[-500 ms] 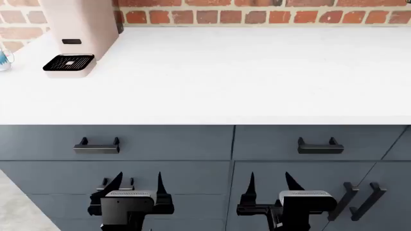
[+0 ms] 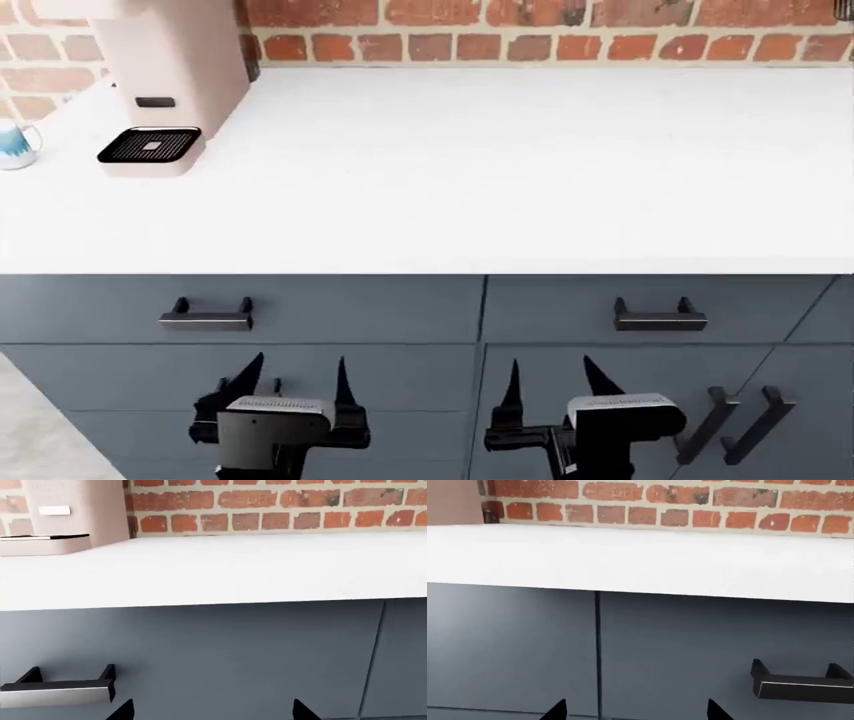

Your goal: A wet mug is on the counter and needs to be dried. Pick it up and place it upside down in the open cabinet.

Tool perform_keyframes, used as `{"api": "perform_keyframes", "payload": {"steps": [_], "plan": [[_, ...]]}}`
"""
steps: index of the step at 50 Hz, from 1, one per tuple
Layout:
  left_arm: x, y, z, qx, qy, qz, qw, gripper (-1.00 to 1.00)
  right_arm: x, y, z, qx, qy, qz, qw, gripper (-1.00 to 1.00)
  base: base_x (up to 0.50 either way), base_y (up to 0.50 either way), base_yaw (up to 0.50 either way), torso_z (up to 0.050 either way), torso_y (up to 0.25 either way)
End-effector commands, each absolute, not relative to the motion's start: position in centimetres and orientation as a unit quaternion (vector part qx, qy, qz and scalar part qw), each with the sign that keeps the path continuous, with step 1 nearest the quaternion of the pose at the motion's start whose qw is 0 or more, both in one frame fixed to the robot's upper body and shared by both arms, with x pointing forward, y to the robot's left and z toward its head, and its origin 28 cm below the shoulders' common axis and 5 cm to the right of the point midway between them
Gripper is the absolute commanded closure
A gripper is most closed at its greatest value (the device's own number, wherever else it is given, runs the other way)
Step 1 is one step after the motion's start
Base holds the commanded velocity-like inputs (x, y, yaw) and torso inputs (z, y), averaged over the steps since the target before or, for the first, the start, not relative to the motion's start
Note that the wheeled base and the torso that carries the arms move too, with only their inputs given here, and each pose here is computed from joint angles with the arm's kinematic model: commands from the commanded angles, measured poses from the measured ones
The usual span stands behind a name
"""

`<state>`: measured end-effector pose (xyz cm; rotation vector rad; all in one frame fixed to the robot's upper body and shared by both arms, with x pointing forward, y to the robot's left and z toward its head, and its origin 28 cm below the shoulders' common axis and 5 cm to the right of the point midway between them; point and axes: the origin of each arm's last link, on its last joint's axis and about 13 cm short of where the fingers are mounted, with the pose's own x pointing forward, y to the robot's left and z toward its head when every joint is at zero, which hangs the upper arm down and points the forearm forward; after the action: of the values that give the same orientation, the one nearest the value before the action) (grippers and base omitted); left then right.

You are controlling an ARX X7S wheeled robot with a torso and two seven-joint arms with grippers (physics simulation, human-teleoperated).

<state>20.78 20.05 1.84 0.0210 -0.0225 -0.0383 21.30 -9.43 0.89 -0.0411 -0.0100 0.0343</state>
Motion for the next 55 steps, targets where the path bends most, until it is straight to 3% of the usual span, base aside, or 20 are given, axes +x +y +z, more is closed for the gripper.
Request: {"api": "perform_keyframes", "payload": {"steps": [1, 27, 30, 44, 55], "plan": [[20.7, 19.9, 1.9, 0.015, -0.016, -0.025, 0.999, -1.00, 21.3, -9.5, 0.9, -0.020, -0.013, 0.019, 1.000, -1.00, 0.00, 0.00, 0.00, 0.050, 0.033], [20.8, 19.9, 2.6, -0.005, -0.007, -0.031, 0.999, -1.00, 21.2, -9.5, 2.9, 0.003, -0.023, 0.028, 0.999, -1.00, 0.00, 0.00, 0.00, 0.043, 0.031], [20.2, 19.6, 5.0, 0.003, 0.000, -0.035, 0.999, -1.00, 20.8, -9.6, 6.1, 0.047, -0.023, 0.053, 0.997, -1.00, 0.00, 0.00, 0.00, 0.000, 0.000], [19.0, 20.3, 14.4, -0.025, -0.020, -0.049, 0.998, -1.00, 20.0, -10.9, 15.0, -0.004, -0.086, 0.078, 0.993, -1.00, 0.00, 0.00, 0.00, 0.000, 0.000], [17.6, 21.6, 21.8, 0.015, -0.071, -0.055, 0.996, -1.00, 19.6, -12.1, 20.9, -0.015, -0.114, 0.094, 0.989, -1.00, 0.00, 0.00, 0.00, 0.000, 0.000]]}}
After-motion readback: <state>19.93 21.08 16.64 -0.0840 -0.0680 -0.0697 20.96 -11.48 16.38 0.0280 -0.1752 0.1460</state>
